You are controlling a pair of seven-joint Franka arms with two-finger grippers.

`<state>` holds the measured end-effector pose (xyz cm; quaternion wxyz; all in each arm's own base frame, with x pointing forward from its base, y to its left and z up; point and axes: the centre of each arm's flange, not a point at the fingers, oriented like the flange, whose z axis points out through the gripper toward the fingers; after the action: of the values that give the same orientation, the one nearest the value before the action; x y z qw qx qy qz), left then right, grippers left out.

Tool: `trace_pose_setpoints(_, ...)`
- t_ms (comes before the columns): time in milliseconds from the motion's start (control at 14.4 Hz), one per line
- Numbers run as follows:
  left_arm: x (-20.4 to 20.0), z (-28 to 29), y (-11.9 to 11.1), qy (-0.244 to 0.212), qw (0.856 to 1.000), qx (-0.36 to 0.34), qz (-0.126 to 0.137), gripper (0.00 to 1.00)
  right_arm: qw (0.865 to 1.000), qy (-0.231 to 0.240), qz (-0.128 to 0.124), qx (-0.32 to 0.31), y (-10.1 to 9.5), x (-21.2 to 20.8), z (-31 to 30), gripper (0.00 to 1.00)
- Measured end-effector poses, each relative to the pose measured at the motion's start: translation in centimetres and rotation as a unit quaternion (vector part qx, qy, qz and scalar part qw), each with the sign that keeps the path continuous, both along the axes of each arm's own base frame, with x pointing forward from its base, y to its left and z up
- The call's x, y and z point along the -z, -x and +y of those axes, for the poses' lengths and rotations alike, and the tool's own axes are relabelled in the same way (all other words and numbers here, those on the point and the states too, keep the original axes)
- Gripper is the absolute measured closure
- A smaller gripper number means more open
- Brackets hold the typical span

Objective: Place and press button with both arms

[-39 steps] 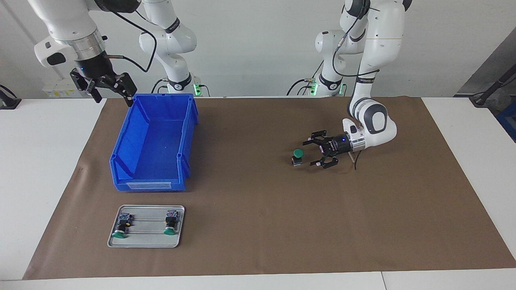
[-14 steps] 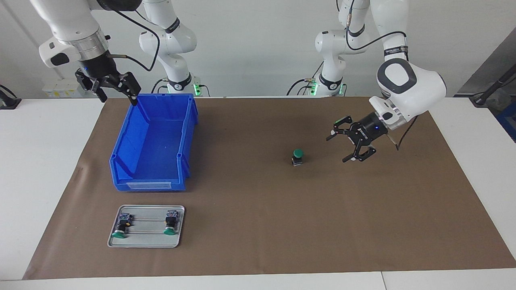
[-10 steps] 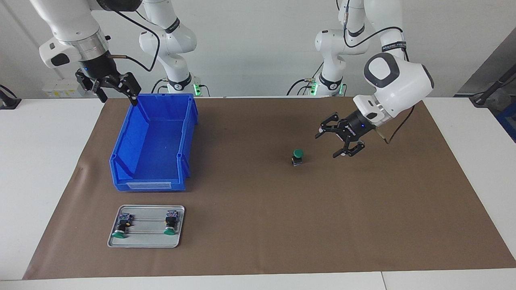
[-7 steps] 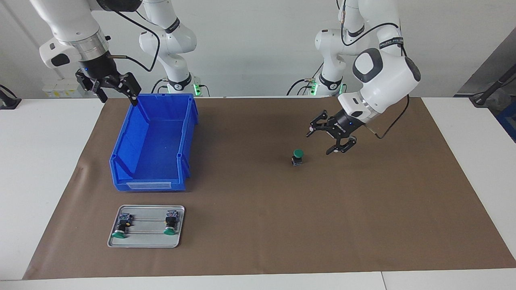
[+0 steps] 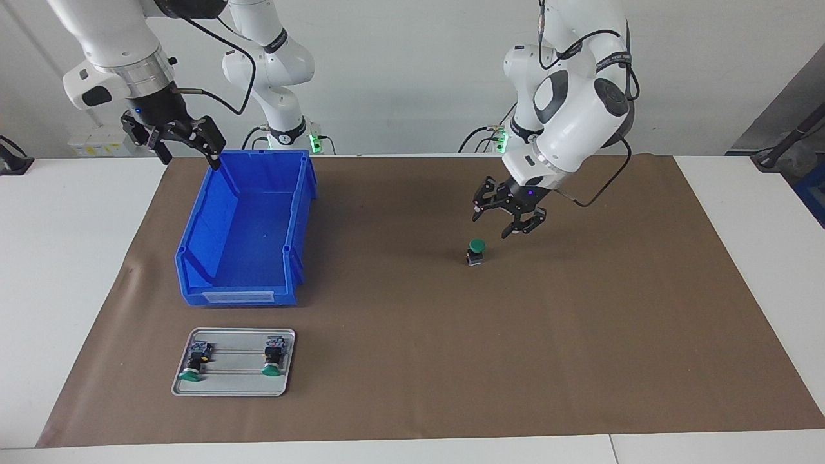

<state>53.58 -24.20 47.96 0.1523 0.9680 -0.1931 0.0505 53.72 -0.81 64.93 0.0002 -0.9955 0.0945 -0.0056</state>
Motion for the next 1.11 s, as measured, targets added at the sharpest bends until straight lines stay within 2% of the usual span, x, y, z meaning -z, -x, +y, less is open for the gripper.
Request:
trace_pose_setpoints(139,0.1,-2.0,1.0,-0.034,0.999,-0.023,0.002,0.66,1.000,0.000,0.000,0.000,0.0,0.0,0.0,0.00)
trace_pose_setpoints(279,0.3,-3.6,1.9,-0.045,0.998,-0.036,0.006,0.90,1.000,0.000,0.000,0.000,0.0,0.0,0.0,0.00)
trace_pose_setpoints(348,0.6,-4.0,2.2,-0.055,0.998,-0.033,0.005,0.99,1.000,0.000,0.000,0.000,0.0,0.0,0.0,0.00)
trace_pose_setpoints(557,2.4,-3.7,2.8,-0.097,0.995,-0.018,0.001,0.99,1.000,0.000,0.000,0.000,0.0,0.0,0.0,0.00)
trace_pose_setpoints(906,5.8,-3.7,2.8,-0.116,0.993,-0.010,-0.007,0.99,1.000,0.000,0.000,0.000,0.0,0.0,0.0,0.00)
trace_pose_setpoints(1115,8.7,-4.3,2.6,-0.128,0.992,-0.004,0.000,0.99,1.000,0.000,0.000,0.000,0.0,0.0,0.0,0.00)
